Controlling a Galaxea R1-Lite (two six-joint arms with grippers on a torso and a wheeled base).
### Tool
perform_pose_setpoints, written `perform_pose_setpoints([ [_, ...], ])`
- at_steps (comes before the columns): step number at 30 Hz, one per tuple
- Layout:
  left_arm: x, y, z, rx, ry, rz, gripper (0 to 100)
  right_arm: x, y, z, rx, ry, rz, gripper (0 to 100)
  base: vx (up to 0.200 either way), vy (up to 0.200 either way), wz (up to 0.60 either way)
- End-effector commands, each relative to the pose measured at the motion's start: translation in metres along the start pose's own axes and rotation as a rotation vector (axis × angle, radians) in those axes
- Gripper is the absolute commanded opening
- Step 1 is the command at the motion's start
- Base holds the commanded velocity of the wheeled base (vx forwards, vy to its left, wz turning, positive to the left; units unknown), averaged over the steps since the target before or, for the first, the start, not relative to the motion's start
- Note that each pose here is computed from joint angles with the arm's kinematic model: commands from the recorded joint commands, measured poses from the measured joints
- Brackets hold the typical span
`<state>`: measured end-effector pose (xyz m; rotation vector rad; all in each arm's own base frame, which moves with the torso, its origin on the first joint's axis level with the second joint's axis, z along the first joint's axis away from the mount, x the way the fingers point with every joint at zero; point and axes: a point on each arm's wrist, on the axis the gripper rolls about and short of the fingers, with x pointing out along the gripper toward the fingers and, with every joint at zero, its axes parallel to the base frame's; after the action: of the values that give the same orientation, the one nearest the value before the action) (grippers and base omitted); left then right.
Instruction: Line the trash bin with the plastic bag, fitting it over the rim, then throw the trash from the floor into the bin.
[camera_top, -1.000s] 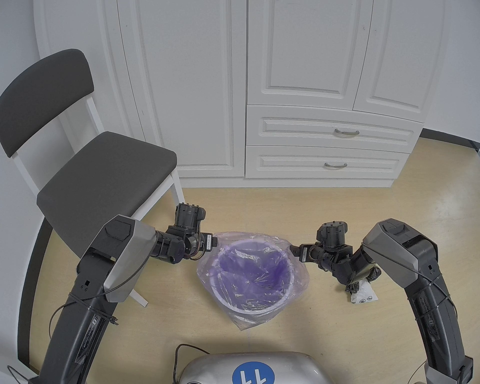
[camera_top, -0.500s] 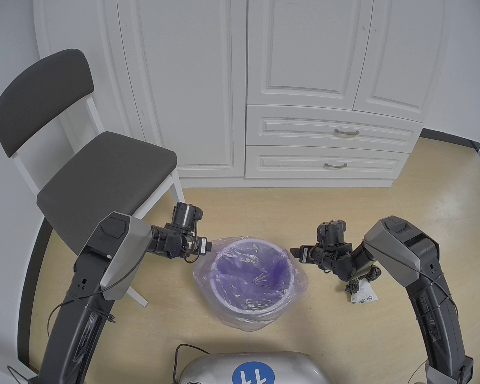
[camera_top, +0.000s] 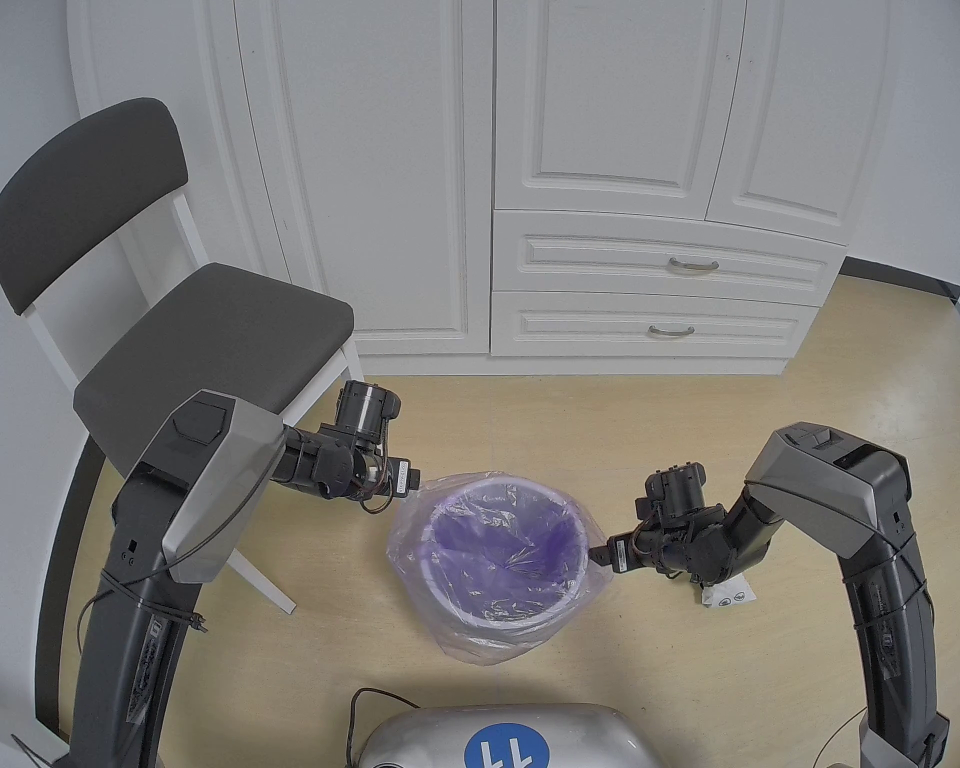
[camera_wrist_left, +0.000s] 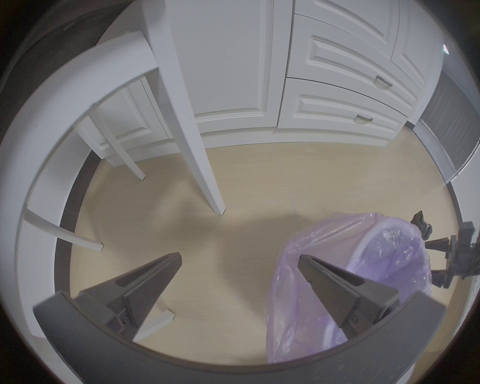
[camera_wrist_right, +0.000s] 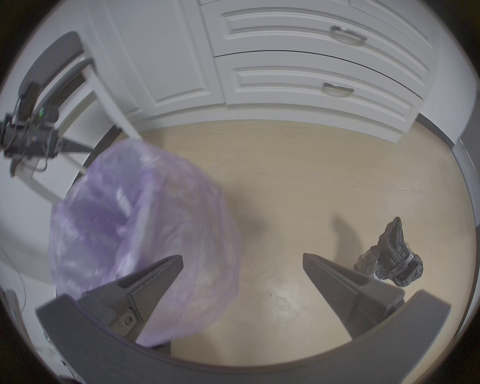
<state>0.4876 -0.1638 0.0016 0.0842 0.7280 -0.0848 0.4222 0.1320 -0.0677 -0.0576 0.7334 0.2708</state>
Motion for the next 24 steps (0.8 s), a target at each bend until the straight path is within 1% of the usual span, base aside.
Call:
perform_pose_setpoints([
  [1, -0.027, 0.003, 0.005, 0.038, 0.012, -0.007, 100, -0.032, 0.005, -0.004, -0.085, 0.041, 0.063, 100, 0.000, 0.000, 0.00],
  [4, -0.036, 0.007, -0.003, 0.070, 0.045, -0.011, 100, -0.035, 0.013, -0.012, -0.129, 0.067, 0.081, 100, 0.000, 0.000, 0.00],
  [6, -0.040, 0.011, -0.008, 0.084, 0.070, -0.028, 100, -0.035, 0.019, -0.016, -0.142, 0.081, 0.092, 100, 0.000, 0.000, 0.00],
  [11, -0.048, 0.021, -0.019, 0.088, 0.124, -0.126, 100, -0.039, 0.032, -0.028, -0.193, 0.117, 0.121, 100, 0.000, 0.000, 0.00],
  [12, -0.048, 0.021, -0.019, 0.088, 0.124, -0.126, 100, -0.039, 0.032, -0.028, -0.193, 0.117, 0.121, 100, 0.000, 0.000, 0.00],
  [14, -0.046, 0.026, -0.026, 0.122, 0.152, -0.165, 100, -0.041, 0.039, -0.033, -0.225, 0.125, 0.136, 100, 0.000, 0.000, 0.00],
  [16, -0.043, 0.028, -0.032, 0.153, 0.169, -0.172, 100, -0.043, 0.041, -0.034, -0.233, 0.125, 0.141, 100, 0.000, 0.000, 0.00],
  [18, -0.038, 0.029, -0.035, 0.166, 0.179, -0.170, 100, -0.047, 0.042, -0.031, -0.234, 0.117, 0.142, 100, 0.000, 0.000, 0.00],
  [21, -0.030, 0.033, -0.038, 0.158, 0.181, -0.164, 100, -0.051, 0.041, -0.029, -0.233, 0.113, 0.141, 100, 0.000, 0.000, 0.00],
  [24, -0.009, 0.031, -0.043, 0.146, 0.181, -0.162, 100, -0.054, 0.046, -0.032, -0.240, 0.122, 0.156, 100, 0.000, 0.000, 0.00],
])
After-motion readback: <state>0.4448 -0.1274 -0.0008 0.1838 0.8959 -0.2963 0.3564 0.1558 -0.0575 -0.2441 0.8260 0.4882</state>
